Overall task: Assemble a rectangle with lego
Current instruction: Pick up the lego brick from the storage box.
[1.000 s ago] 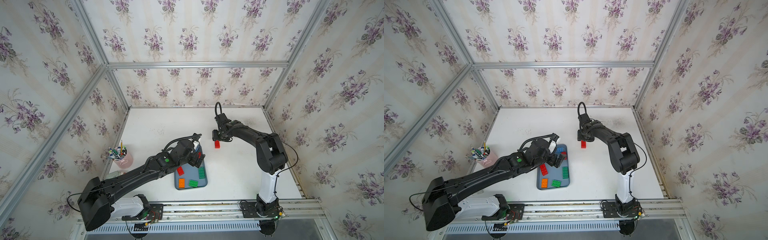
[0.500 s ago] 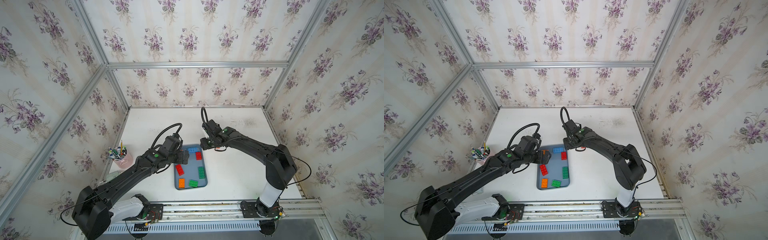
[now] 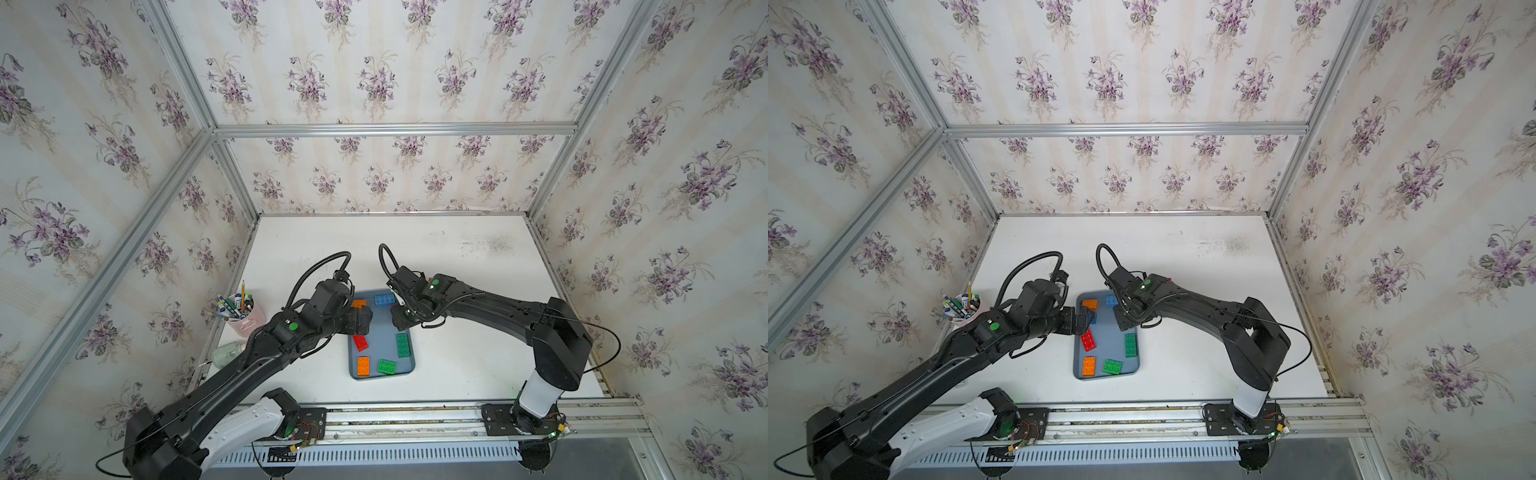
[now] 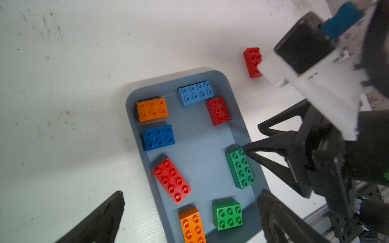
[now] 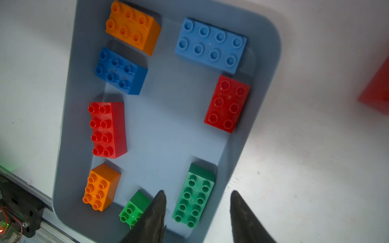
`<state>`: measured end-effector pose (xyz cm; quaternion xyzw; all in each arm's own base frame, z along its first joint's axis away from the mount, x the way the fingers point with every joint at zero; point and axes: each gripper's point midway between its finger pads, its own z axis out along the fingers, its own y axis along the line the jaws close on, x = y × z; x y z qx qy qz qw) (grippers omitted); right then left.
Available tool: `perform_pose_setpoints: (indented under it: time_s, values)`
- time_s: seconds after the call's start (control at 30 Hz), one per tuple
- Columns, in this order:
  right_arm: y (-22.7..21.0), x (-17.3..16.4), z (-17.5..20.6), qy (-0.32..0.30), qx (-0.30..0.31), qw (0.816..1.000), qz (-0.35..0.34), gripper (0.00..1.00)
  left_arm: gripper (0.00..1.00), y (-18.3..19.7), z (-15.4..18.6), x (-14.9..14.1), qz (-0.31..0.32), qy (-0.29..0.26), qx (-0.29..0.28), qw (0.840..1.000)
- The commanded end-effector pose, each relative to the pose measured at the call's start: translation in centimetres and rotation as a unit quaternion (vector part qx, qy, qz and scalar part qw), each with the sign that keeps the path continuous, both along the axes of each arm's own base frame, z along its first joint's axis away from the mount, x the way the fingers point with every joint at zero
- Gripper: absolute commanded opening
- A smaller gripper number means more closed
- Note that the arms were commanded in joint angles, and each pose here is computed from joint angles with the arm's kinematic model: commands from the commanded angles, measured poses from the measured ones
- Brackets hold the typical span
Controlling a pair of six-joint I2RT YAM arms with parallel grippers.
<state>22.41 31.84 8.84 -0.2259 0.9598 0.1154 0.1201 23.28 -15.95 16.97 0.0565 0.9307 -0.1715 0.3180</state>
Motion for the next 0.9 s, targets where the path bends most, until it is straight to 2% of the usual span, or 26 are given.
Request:
perform_pose_setpoints:
  time_s: [0.0, 0.23, 0.53, 0.87]
  values:
    - [0.5, -1.5, -0.6, 0.018, -0.004, 1.000, -0.018, 0.51, 1.00, 0.7, 0.4, -0.8, 0.001, -0.015, -0.007, 1.000]
    - [0.4, -3.3, -2.0, 0.036, -0.043, 0.998, -0.035, 0.52, 1.00, 1.8, -0.3, -1.8, 0.016, -0.015, -0.011, 1.000]
    - [-0.3, -4.8, -3.3, 0.052, -0.069, 0.994, -0.073, 0.55, 1.00, 0.5, -0.7, -2.8, -0.006, -0.022, -0.073, 0.997]
    - [1.8, -5.1, -4.9, 0.070, -0.058, 0.993, -0.069, 0.57, 1.00, 0.5, -1.0, -3.1, -0.013, -0.014, -0.070, 0.997]
